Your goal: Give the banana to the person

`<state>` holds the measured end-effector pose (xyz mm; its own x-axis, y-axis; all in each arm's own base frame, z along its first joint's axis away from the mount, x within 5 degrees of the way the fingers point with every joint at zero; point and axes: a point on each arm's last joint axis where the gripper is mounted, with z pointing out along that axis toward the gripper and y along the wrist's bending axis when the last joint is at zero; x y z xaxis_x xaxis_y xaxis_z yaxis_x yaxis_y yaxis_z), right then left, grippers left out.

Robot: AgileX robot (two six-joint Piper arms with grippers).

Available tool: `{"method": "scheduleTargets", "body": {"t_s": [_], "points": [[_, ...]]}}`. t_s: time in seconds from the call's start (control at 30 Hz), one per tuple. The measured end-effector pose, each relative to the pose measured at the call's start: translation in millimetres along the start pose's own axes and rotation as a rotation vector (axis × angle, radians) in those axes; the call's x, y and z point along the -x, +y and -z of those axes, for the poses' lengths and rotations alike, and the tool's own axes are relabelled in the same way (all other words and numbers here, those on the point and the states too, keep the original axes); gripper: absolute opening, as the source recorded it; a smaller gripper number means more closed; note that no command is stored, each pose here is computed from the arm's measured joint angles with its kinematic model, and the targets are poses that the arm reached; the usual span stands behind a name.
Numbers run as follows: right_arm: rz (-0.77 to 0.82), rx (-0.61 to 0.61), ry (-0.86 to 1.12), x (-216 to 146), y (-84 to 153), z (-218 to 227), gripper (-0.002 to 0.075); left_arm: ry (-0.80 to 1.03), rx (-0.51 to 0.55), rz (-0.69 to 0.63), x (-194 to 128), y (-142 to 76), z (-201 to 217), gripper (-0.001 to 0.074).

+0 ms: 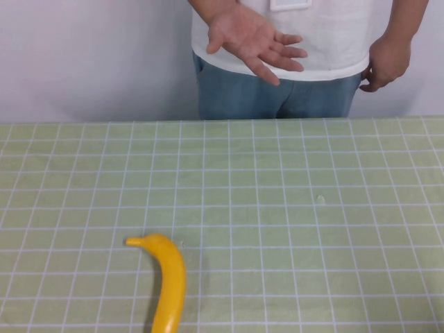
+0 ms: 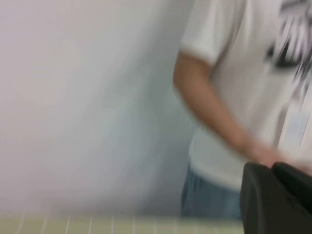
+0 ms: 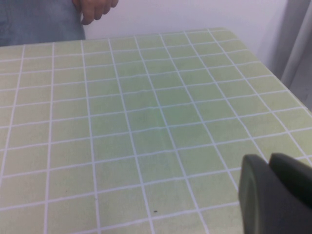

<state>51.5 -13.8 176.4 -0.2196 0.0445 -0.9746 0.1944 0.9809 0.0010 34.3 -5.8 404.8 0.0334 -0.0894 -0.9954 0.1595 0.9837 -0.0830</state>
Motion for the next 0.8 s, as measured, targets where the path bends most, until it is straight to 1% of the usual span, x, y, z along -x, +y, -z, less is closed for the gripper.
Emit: {"method": "scheduleTargets", "body": {"t_s": [0.27,0.4,0.63,0.8], "points": [[0.000,0.000,0.000,0,0,0,-0.0009,0.450,0.034,0.001,7,-1,-49,0.0004],[0.000,0.000,0.000,0,0,0,-0.0009,0.638,0.044,0.003,5,-1,-76,0.0004],[0.000,0.000,0.000,0,0,0,-0.0009,0.926,0.056,0.015,-25,1,-119,0.0004],[0.000,0.000,0.000,0,0,0,-0.0009,1.035,0.034,0.057,-40,-2,-136,0.0008]]}}
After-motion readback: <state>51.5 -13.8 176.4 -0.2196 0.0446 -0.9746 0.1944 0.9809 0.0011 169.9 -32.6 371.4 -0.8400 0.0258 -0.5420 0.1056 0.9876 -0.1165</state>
